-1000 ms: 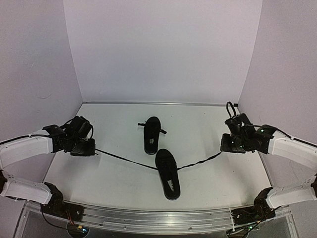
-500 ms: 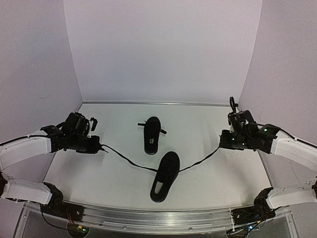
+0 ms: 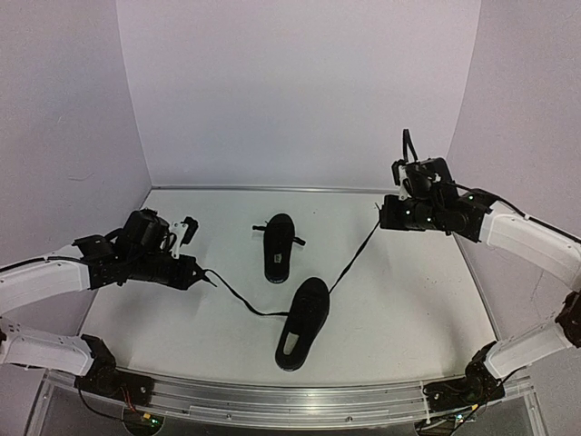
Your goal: Tie the shoes
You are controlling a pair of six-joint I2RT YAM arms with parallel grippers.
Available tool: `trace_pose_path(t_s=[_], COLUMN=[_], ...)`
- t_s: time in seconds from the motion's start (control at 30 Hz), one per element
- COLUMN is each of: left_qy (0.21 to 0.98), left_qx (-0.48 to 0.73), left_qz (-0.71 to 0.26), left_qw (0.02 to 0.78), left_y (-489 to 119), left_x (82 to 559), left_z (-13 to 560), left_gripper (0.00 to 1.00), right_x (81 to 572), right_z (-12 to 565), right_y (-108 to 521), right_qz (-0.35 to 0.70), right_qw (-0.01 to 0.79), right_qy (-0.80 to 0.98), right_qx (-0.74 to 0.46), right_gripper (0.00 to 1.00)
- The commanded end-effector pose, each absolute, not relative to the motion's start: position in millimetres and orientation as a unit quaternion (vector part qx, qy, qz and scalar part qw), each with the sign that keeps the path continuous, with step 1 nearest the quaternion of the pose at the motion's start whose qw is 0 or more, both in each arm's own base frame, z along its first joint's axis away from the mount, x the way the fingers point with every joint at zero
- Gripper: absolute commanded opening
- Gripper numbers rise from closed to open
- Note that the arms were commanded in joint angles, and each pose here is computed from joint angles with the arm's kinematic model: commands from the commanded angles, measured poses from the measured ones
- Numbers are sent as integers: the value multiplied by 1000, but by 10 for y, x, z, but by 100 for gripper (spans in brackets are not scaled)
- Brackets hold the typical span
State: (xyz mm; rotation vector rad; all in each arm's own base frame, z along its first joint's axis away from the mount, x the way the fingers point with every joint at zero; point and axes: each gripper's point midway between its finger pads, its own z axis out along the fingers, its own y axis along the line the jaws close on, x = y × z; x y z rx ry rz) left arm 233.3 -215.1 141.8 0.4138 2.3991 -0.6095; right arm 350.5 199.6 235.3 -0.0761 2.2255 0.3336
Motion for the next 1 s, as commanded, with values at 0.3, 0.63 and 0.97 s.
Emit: trace_pose_path(t_s=[0.3,0.63,0.97], left_qy=[822,764,765], left_qx=[231,254,259], left_qz=[-379,-457,-466], left_qw=[357,380,361], left_y=[-2495,-2484,-2483], left_x=[2053,1714,1627], left_z=[2147,2570,2524], left_gripper=[0,0,0], right_x=[3265,2852,2865], right_z=[2648,2179,1933], right_y=[3878,5298,5485], right_qz=[416,476,464], right_qw=[351,262,234], right_qy=[809,789,806], right_qx=[-224,-288,-284], right_gripper=[0,0,55])
